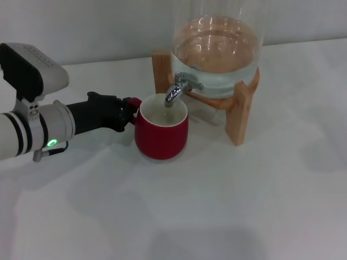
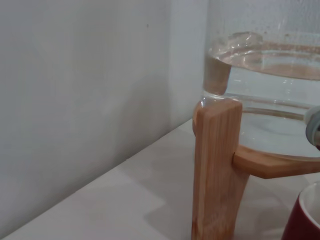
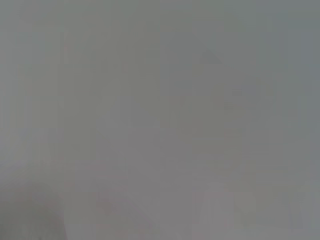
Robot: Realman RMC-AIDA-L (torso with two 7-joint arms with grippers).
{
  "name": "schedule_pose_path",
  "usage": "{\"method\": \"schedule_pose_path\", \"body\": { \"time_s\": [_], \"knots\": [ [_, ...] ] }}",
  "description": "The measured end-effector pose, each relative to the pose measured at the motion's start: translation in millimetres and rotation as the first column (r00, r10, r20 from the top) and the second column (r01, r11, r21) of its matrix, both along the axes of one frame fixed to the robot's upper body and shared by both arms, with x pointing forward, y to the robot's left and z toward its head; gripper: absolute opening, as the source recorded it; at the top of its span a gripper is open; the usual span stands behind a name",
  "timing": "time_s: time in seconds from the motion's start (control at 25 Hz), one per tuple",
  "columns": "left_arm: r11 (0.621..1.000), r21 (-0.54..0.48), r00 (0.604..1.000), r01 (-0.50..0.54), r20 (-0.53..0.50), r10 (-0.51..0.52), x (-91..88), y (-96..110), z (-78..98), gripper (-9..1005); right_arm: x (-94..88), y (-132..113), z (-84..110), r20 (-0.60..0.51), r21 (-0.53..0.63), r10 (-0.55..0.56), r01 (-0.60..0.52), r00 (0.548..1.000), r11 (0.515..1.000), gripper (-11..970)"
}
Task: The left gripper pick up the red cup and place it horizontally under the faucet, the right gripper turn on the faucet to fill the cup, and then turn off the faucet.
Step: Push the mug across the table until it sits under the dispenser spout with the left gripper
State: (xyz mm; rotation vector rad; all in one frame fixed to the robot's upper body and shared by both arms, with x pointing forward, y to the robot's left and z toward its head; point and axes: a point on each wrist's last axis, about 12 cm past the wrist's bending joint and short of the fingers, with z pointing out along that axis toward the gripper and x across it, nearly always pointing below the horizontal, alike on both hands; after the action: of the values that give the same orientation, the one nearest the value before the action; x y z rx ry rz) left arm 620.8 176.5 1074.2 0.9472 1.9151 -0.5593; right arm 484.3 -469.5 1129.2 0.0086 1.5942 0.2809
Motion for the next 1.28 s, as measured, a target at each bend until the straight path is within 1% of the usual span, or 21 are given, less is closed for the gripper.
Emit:
{"method": "schedule_pose_path", "body": {
  "time_s": [0.44, 1.0, 1.28],
  "knots": [
    [1.000, 0.028, 1.000, 0.006, -0.005, -0.006, 0.1, -1.4, -0.4, 137, -3.0, -1.5, -0.8, 0.002, 0.003, -0.009, 0.009, 1.000, 1.000, 721],
    [1.000, 0.018, 0.999, -0.002, -0.042, 0.003, -1.8, -4.4, 0.5, 137, -5.6, -2.5, -2.2, -0.003, 0.004, -0.013, 0.013, 1.000, 1.000, 721],
    [0.999, 0.050, 0.998, -0.020, -0.055, 0.023, -0.4, -2.0, -1.1, 187, -5.4, -2.6, -2.4, -0.004, 0.003, -0.014, 0.014, 1.000, 1.000, 721]
  ]
}}
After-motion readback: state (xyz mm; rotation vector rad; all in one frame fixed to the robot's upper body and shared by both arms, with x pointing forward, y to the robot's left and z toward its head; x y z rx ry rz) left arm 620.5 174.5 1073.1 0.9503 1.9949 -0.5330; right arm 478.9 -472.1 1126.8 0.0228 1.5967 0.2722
